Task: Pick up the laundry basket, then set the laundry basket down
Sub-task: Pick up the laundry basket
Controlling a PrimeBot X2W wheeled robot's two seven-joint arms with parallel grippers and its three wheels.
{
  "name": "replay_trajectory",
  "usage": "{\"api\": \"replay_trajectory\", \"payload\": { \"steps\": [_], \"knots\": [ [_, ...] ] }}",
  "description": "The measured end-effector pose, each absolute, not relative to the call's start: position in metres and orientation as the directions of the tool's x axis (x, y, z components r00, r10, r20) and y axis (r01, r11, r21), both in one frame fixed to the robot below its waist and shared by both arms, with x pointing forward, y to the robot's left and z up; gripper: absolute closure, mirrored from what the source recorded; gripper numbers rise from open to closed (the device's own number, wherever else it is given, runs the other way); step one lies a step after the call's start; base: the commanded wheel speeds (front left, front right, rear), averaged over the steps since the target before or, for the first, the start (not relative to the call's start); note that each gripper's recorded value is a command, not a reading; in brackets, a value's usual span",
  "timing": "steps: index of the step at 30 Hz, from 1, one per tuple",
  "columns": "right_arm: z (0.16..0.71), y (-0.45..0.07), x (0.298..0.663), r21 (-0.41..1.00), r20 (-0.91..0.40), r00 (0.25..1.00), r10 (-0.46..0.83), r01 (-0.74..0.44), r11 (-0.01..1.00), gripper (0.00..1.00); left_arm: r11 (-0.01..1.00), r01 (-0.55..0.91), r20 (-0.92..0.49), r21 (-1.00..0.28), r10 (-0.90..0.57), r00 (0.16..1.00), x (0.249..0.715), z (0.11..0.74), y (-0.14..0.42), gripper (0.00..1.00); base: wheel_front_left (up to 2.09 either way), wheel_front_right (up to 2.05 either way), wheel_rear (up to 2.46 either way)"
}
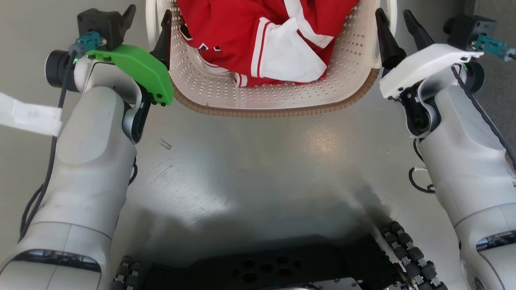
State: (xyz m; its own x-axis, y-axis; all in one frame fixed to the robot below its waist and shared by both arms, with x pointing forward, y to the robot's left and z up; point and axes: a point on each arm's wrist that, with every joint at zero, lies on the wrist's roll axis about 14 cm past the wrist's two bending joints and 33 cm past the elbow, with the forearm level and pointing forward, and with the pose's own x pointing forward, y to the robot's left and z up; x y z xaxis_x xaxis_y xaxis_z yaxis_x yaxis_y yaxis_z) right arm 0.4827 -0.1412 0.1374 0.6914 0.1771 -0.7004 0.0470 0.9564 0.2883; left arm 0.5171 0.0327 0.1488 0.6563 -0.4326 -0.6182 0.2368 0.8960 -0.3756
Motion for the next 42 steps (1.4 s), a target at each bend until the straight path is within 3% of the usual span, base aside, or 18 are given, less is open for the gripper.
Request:
{"api": "replay_trajectory", "payload": {
  "steps": [14, 15, 16, 17, 18, 19, 20, 21, 22, 42],
  "knots": [
    [0.119, -0.135, 0.476, 0.285, -0.744, 0.638, 0.198, 0.036, 0.958, 0.03, 0.892, 0.218, -0.663, -0.397, -0.443, 0.603, 0.51, 0.128, 0.027, 0.0, 0.0, 0.0, 0.0],
    [0.119, -0.133, 0.477, 0.287, -0.743, 0.638, 0.202, 0.031, 0.957, 0.22, 0.892, 0.216, -0.665, -0.398, -0.443, 0.602, 0.51, 0.128, 0.027, 0.0, 0.0, 0.0, 0.0],
    [0.119, -0.131, 0.478, 0.291, -0.741, 0.639, 0.207, 0.029, 0.956, 0.48, 0.892, 0.217, -0.665, -0.398, -0.443, 0.601, 0.51, 0.127, 0.027, 0.0, 0.0, 0.0, 0.0],
    [0.119, -0.129, 0.479, 0.294, -0.74, 0.638, 0.212, 0.024, 0.956, 0.58, 0.892, 0.216, -0.665, -0.398, -0.443, 0.601, 0.511, 0.127, 0.027, 0.07, 0.0, 0.0, 0.0],
    [0.119, -0.128, 0.479, 0.297, -0.739, 0.639, 0.215, 0.022, 0.955, 0.76, 0.891, 0.217, -0.664, -0.398, -0.443, 0.602, 0.511, 0.128, 0.027, 0.22, 0.0, 0.0, 0.0],
    [0.119, -0.128, 0.479, 0.297, -0.739, 0.639, 0.215, 0.022, 0.955, 0.98, 0.891, 0.217, -0.664, -0.398, -0.443, 0.602, 0.511, 0.128, 0.027, 0.53, 0.0, 0.0, 0.0],
    [0.119, -0.126, 0.479, 0.299, -0.739, 0.638, 0.218, 0.02, 0.954, 1.0, 0.891, 0.218, -0.664, -0.399, -0.444, 0.601, 0.511, 0.128, 0.026, 0.72, 0.0, 0.0, 0.0],
    [0.119, -0.124, 0.481, 0.3, -0.737, 0.637, 0.225, 0.01, 0.954, 1.0, 0.886, 0.223, -0.66, -0.406, -0.453, 0.599, 0.511, 0.129, 0.023, 0.98, 0.0, 0.0, 0.0],
    [0.119, -0.124, 0.481, 0.3, -0.737, 0.637, 0.225, 0.01, 0.954, 1.0, 0.886, 0.223, -0.66, -0.406, -0.453, 0.599, 0.511, 0.129, 0.023, 1.0, 0.0, 0.0, 0.0],
    [0.155, -0.11, 0.483, 0.313, -0.712, 0.653, 0.259, -0.035, 0.949, 1.0, 0.884, 0.217, -0.64, -0.413, -0.452, 0.621, 0.511, 0.167, 0.022, 1.0, 0.0, 0.0, 0.0]
  ]
}}
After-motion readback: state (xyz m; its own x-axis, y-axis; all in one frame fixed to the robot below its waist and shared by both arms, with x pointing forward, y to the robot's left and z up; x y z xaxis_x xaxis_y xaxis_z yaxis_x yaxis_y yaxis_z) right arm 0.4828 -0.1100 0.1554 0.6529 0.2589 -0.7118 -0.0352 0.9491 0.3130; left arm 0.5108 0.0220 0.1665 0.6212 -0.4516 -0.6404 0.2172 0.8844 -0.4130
